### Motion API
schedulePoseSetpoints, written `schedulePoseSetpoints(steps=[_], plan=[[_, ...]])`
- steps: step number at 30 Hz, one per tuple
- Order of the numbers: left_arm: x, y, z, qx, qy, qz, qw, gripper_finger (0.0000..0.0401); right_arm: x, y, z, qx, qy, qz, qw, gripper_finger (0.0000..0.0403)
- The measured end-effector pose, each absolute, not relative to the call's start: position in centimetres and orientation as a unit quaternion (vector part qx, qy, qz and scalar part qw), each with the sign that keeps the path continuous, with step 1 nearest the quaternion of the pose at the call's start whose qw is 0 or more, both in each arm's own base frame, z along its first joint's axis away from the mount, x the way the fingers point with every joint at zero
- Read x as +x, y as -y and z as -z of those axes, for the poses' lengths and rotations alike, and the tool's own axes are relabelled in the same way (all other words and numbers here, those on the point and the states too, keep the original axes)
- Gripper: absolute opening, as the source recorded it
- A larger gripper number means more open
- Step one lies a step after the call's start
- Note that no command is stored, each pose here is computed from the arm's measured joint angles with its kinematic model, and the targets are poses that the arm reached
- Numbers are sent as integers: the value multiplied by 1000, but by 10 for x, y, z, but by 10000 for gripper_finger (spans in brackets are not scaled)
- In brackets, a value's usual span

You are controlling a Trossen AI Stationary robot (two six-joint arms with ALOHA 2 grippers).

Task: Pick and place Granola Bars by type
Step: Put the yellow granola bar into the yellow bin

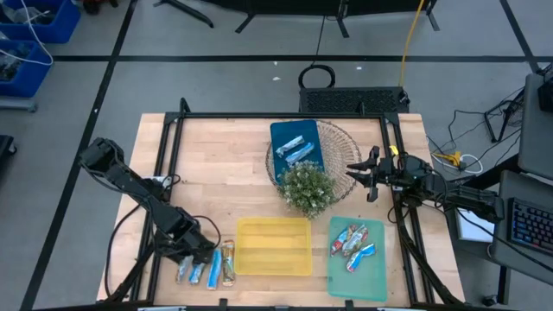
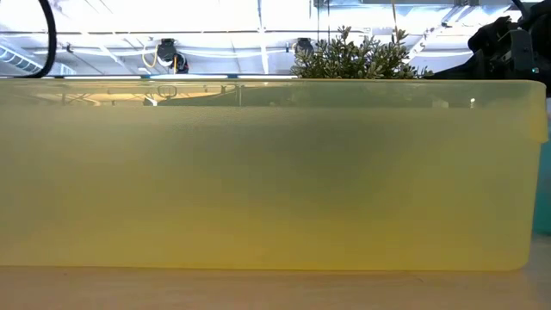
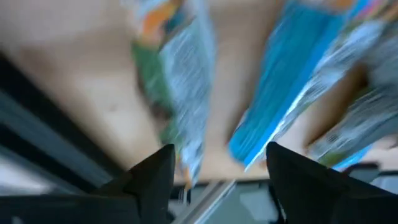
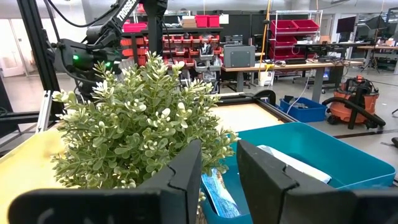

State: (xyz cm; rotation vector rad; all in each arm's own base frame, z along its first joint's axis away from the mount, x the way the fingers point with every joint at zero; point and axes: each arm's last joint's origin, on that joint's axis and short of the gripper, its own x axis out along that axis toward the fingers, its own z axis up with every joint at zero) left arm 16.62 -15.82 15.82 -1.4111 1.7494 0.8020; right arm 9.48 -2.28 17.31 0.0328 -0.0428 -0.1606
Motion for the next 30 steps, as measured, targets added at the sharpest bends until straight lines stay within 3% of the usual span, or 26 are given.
schedulePoseSetpoints(steps=[5,16,30], plan=[[165,160,-159,-547,-703,-305,336,276,95,23,-173,16,21,80,996,93],[162,163,-157,-551,-665,-332,379,274,95,23,-173,17,21,80,996,93],[141,169,-147,-533,-665,-376,362,273,95,23,-173,17,21,80,996,93]])
